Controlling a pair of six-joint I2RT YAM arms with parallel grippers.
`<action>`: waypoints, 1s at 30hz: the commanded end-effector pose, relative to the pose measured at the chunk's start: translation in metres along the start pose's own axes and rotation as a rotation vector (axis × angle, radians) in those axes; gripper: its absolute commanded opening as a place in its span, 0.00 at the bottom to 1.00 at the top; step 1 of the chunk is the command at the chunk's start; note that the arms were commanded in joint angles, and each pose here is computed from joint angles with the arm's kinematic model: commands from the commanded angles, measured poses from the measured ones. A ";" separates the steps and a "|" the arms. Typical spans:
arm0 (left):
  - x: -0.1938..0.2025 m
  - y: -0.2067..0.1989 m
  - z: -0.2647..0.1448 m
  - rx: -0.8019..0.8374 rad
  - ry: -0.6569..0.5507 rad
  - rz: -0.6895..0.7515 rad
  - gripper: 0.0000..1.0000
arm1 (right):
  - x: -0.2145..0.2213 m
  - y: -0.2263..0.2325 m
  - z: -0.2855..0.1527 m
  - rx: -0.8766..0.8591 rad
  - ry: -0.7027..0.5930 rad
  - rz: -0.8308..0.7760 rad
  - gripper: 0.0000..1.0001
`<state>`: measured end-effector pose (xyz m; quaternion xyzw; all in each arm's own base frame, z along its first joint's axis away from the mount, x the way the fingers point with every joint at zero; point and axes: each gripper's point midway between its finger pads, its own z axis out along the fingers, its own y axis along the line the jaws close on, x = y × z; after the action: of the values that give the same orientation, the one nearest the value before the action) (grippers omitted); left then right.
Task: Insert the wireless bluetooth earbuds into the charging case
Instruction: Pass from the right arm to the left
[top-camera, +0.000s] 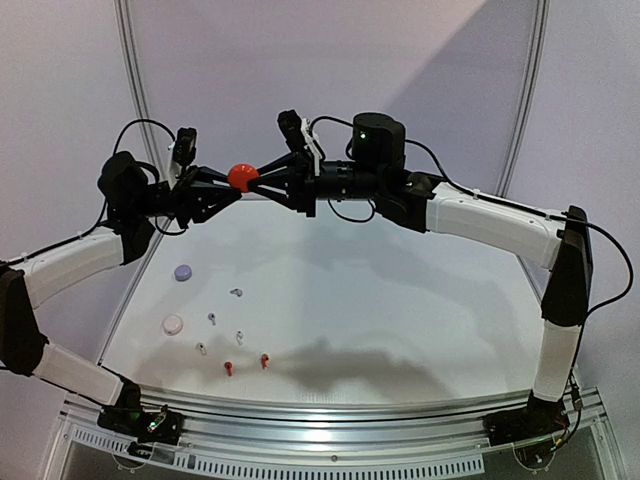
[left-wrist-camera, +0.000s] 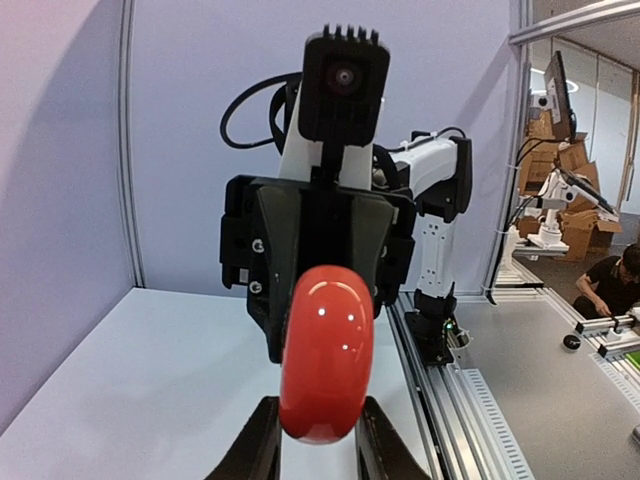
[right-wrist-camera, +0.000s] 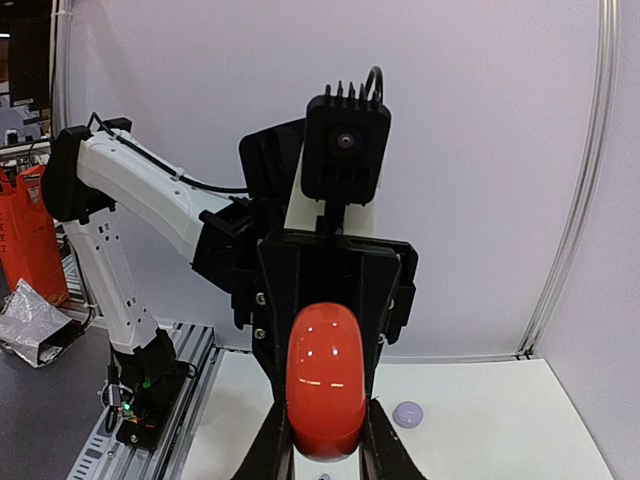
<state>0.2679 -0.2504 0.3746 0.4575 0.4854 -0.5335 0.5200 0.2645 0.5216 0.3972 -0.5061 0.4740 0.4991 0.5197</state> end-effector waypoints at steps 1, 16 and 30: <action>-0.008 -0.007 0.008 0.043 -0.006 0.016 0.27 | 0.016 -0.011 0.007 0.047 0.041 0.003 0.00; -0.007 -0.008 0.009 0.057 -0.004 0.012 0.00 | 0.019 -0.014 0.010 0.050 0.047 0.005 0.00; 0.009 -0.013 0.009 0.125 0.051 0.263 0.00 | 0.022 -0.023 0.005 0.116 0.084 0.000 0.60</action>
<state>0.2660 -0.2553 0.3701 0.5072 0.4486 -0.5022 0.5378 0.2785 0.5243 0.3867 -0.5007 0.5051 0.4669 0.5256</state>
